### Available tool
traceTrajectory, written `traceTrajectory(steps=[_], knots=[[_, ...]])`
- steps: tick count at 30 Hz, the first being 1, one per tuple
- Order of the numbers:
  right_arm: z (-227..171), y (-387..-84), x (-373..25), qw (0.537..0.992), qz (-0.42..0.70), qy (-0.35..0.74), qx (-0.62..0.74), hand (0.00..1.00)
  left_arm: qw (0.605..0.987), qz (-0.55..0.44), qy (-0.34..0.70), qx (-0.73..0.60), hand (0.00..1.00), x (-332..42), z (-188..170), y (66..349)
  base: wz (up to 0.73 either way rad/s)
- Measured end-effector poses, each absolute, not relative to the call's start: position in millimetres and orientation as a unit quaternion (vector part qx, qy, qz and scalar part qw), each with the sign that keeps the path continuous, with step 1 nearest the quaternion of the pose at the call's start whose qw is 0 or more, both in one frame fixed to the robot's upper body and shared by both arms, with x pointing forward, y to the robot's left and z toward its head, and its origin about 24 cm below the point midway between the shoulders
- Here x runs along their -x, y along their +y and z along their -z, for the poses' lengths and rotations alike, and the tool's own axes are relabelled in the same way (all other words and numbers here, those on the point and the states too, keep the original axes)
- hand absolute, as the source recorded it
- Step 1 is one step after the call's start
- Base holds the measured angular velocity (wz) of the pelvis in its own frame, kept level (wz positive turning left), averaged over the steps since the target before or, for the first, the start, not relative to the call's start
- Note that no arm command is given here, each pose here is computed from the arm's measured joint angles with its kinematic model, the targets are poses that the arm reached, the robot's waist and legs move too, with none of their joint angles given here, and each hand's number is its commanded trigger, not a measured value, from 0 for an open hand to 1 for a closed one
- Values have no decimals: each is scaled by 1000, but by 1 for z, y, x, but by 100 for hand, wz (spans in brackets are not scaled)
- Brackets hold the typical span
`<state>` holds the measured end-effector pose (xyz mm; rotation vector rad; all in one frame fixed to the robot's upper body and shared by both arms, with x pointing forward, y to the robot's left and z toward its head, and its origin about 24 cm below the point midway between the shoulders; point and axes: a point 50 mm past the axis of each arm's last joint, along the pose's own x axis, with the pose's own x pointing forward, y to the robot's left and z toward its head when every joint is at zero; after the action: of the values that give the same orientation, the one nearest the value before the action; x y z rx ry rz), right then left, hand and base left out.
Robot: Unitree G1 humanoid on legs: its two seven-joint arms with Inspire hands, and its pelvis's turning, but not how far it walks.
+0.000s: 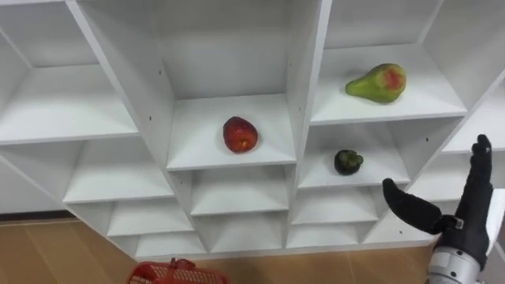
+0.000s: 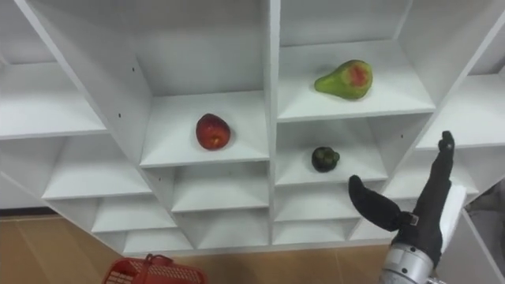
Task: Collect fruits from the closet
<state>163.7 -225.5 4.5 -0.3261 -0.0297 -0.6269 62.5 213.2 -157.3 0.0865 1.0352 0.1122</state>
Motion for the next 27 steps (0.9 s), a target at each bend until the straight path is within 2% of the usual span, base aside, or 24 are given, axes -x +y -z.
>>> traceTrajectory(steps=[14,27], knots=[[-31,-218,-172,938,284,-84,179,0,862,-49,504,-35,100,-58,159,214,0],[-55,-205,-187,922,238,-168,254,0,864,-39,501,-42,100,-61,158,213,0]])
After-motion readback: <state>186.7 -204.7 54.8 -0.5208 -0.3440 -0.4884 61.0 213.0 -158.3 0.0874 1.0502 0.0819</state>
